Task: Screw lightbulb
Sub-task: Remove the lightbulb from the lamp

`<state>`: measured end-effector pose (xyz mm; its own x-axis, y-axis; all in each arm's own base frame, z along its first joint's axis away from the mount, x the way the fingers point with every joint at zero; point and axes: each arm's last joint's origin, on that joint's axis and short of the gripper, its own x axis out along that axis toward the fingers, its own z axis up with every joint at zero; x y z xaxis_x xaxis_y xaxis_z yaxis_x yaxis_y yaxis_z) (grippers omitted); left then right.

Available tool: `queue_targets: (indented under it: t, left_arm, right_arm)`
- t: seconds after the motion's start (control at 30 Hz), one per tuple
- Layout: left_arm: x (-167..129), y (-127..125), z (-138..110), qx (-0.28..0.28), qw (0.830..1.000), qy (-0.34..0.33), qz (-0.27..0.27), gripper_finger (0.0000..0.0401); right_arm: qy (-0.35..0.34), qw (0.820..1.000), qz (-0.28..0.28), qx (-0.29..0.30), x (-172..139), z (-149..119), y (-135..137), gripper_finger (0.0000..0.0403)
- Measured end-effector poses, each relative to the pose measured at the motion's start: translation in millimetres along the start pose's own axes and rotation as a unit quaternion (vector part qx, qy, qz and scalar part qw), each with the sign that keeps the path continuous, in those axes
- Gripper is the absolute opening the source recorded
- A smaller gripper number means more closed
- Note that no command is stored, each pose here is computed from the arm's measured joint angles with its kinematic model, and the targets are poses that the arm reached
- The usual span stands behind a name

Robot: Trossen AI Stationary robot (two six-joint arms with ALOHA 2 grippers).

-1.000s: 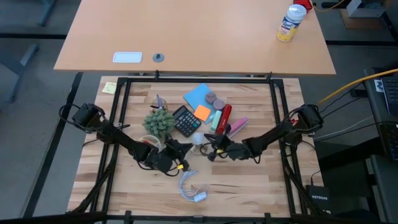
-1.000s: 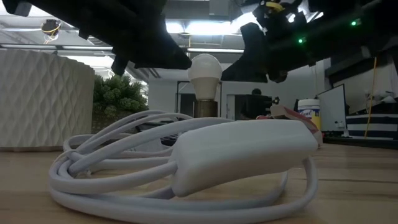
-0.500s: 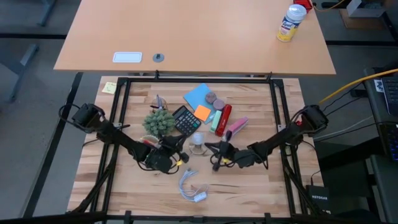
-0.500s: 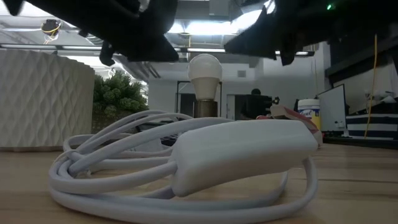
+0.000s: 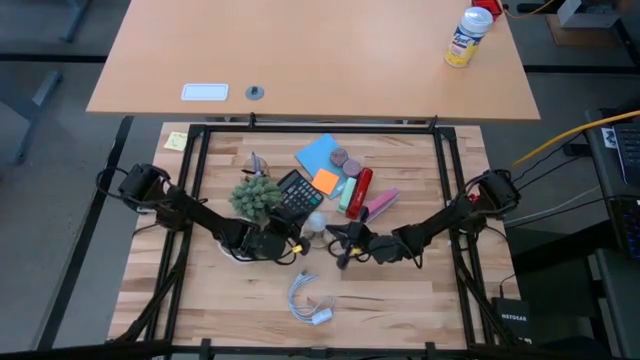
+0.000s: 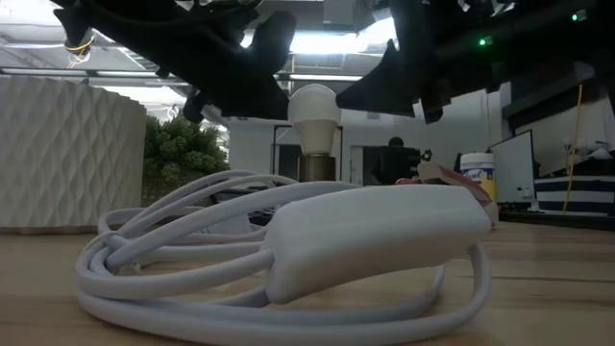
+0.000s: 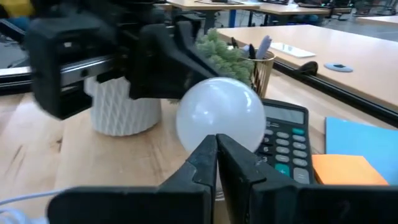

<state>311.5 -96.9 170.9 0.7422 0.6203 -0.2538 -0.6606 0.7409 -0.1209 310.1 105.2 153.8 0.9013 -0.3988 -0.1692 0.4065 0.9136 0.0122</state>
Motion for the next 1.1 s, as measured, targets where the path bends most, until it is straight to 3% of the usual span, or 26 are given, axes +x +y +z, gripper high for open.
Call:
queue_targets:
  t: [0.23,0.4,1.1]
  left_arm:
    - [-11.3,-5.7,-4.4,0.001,1.0,0.0,-0.012,0.0021]
    - [-18.6,-12.6,-5.6,-0.012,0.999,0.01,-0.048,0.0021]
    - [-25.2,-13.5,-6.9,-0.012,1.0,-0.012,-0.021,0.0021]
  right_arm:
    - [-0.002,0.999,-0.034,-0.002,3.5,0.0,-5.9,0.002]
    - [0.001,0.998,-0.067,-0.011,5.3,-1.5,-9.9,0.002]
    - [0.008,0.997,-0.08,-0.023,10.4,-2.2,-16.2,0.0021]
